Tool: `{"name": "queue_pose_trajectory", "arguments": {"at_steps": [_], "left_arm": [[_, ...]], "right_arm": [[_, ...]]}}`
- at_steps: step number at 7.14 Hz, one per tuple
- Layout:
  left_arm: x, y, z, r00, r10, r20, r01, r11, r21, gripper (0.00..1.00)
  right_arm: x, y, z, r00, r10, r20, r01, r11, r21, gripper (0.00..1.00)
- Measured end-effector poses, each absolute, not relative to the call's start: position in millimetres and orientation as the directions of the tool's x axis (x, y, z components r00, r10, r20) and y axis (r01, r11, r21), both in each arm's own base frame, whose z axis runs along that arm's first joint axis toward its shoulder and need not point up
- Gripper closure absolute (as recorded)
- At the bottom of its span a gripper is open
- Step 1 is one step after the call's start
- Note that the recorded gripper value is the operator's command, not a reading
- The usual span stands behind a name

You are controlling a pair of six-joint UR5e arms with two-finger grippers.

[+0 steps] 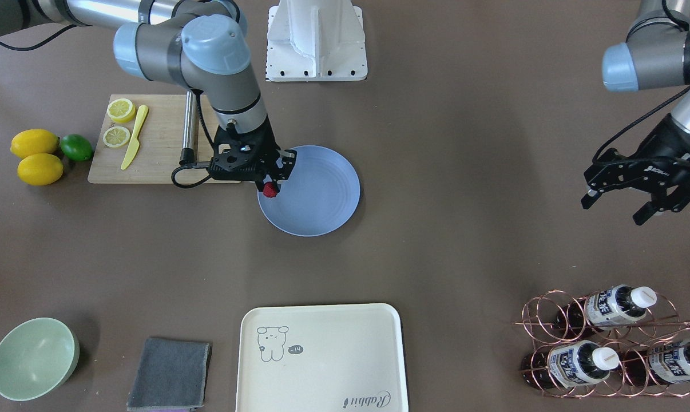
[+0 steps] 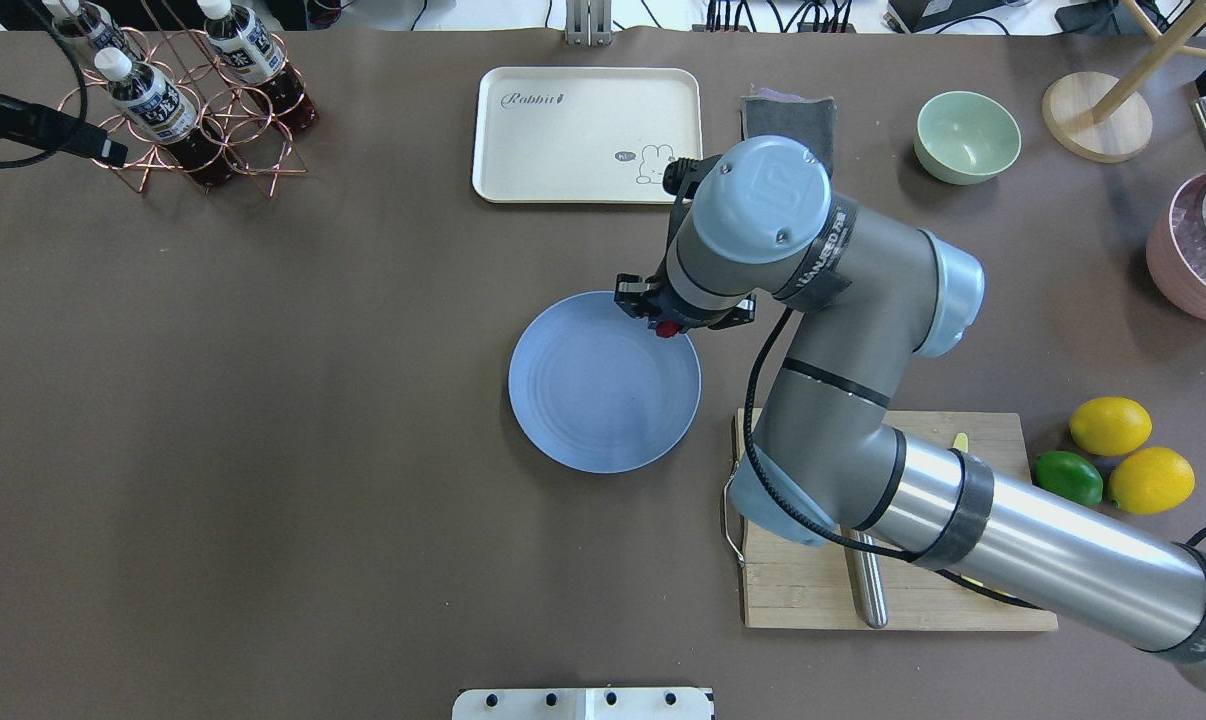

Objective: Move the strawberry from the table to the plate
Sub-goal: 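Carry the strawberry over the blue plate and lower it with the right gripper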

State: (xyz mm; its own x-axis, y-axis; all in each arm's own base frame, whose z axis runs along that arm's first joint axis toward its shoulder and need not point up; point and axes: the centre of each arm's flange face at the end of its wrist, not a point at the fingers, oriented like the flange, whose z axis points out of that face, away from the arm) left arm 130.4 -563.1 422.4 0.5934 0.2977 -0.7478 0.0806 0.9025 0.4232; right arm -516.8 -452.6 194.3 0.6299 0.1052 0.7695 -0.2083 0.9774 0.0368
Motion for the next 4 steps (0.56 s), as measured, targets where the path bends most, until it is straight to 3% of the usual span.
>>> {"name": "queue_pose_trajectory", "arguments": {"at_steps": [4], "left_arm": [[89, -545, 478, 0.616, 0.280, -0.736, 0.056, 0.917, 0.396, 0.02]], "right_arm": [[-581, -447, 192, 0.645, 0.073, 0.761, -0.205, 0.976, 0.080, 1.00]]}}
